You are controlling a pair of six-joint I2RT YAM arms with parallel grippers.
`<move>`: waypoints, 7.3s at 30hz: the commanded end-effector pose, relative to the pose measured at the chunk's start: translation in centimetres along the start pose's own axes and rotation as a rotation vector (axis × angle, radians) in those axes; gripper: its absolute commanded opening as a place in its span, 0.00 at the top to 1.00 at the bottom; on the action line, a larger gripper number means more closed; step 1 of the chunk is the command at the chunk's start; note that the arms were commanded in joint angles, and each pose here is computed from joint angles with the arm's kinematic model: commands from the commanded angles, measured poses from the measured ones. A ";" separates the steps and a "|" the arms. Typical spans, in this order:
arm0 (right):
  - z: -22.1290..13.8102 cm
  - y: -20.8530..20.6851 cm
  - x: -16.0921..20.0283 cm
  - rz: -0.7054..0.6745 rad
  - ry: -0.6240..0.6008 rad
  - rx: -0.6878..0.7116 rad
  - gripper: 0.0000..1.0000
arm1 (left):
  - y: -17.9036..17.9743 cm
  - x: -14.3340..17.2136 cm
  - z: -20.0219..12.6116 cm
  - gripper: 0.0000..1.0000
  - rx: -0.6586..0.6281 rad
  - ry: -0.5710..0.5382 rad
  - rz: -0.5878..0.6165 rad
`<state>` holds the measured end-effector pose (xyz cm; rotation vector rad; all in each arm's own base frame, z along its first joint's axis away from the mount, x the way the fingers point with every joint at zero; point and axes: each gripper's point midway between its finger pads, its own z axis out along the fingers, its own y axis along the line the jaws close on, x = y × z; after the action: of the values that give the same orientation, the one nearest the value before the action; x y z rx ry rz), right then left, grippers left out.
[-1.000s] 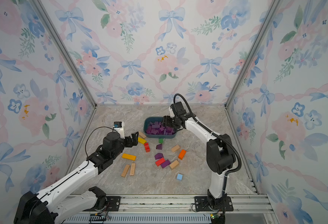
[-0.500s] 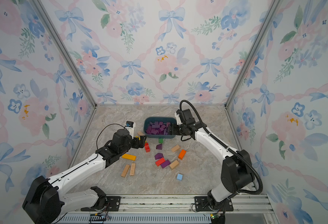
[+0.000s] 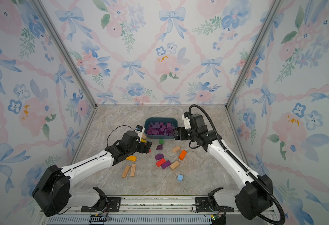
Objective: Pick purple bricks into the storage bin
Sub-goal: Pick up the building block from the center of the board, then place the building block in the storage box, then pick up the building block from the center of the board.
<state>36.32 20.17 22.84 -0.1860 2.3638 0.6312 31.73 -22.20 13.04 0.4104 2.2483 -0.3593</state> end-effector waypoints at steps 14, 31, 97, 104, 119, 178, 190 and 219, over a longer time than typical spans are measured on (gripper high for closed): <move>-2.0 -3.1 2.3 0.096 -0.018 -0.011 0.16 | -3.4 5.6 2.7 0.16 0.107 0.205 0.091; -2.0 -4.3 3.1 0.095 0.003 0.024 0.16 | -5.3 6.9 4.4 0.22 0.145 0.262 0.155; -3.0 -7.3 5.0 0.173 0.022 0.074 0.09 | -8.1 6.3 7.3 0.73 0.148 0.286 0.119; -3.1 -7.5 5.0 0.180 0.020 0.077 0.09 | -9.2 -0.6 4.8 0.73 0.181 0.114 0.106; -3.3 -7.7 6.1 0.192 0.028 0.081 0.09 | -3.0 -10.3 9.2 0.73 0.040 -0.025 0.038; 10.8 2.3 7.1 -0.273 0.136 0.138 0.05 | 5.0 0.3 -5.7 0.02 -0.155 -0.425 -0.089; 15.3 3.8 10.7 -0.333 0.231 0.132 0.19 | 4.9 2.1 -5.8 0.02 -0.117 -0.462 -0.069; 20.2 3.1 13.4 -0.731 0.430 0.237 0.34 | 4.8 2.5 -5.4 0.02 -0.108 -0.448 -0.069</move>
<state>37.21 33.49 3.53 -1.0139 2.4661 0.0514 28.49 -15.22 13.72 0.1590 1.8540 -0.3253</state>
